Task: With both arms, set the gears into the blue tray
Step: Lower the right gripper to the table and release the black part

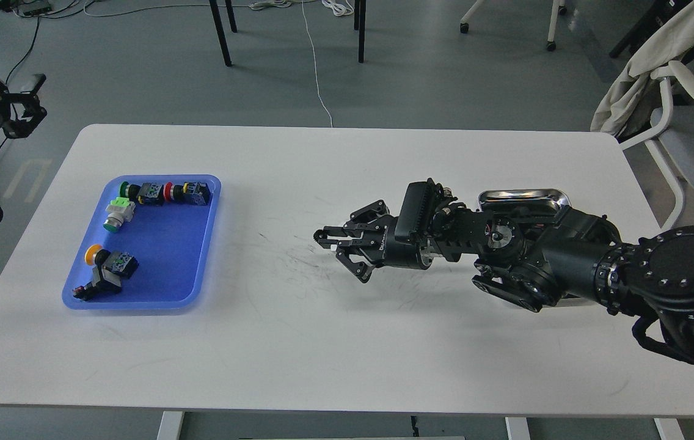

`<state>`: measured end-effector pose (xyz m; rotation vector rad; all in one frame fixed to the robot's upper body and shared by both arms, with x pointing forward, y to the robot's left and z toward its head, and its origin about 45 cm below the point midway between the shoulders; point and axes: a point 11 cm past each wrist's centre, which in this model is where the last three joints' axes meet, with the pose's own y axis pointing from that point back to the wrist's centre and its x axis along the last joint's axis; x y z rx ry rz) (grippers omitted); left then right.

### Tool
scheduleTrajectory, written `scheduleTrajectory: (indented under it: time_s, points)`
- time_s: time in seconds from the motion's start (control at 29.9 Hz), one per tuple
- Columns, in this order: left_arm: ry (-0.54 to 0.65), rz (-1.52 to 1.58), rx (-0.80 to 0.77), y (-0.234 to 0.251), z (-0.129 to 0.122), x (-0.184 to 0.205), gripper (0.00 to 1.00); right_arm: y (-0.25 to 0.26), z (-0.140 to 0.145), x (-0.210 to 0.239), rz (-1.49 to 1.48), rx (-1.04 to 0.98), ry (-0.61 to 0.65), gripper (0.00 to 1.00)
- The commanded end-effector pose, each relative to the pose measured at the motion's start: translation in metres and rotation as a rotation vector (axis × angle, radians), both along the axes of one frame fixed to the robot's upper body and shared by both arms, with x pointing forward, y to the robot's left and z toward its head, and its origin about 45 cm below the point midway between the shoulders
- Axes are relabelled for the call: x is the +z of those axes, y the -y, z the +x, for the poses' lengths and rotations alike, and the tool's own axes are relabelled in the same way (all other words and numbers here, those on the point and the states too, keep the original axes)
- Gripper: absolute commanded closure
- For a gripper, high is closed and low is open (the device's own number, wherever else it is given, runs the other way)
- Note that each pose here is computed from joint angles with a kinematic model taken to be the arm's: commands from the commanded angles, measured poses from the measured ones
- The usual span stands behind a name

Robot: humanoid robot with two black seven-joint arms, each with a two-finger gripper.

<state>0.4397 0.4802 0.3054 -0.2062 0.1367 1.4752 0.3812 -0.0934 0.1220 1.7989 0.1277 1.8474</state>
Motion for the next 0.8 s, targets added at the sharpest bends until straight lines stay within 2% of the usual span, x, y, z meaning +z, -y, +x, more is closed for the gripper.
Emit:
scheduleTrajectory:
  time_s: [0.0,0.17,0.77]
  points:
    - [0.001,0.008,0.004,-0.004,-0.002,0.003,0.01,0.004,-0.008,-0.011,-0.009,-0.002,-0.021,0.99]
    - [0.004,0.01,-0.003,-0.004,-0.004,0.006,0.01,0.009,-0.017,-0.025,-0.028,0.004,-0.041,0.99]
    - [0.013,0.032,0.001,-0.014,-0.01,0.019,0.01,0.015,-0.018,-0.031,-0.037,-0.011,-0.045,0.99]
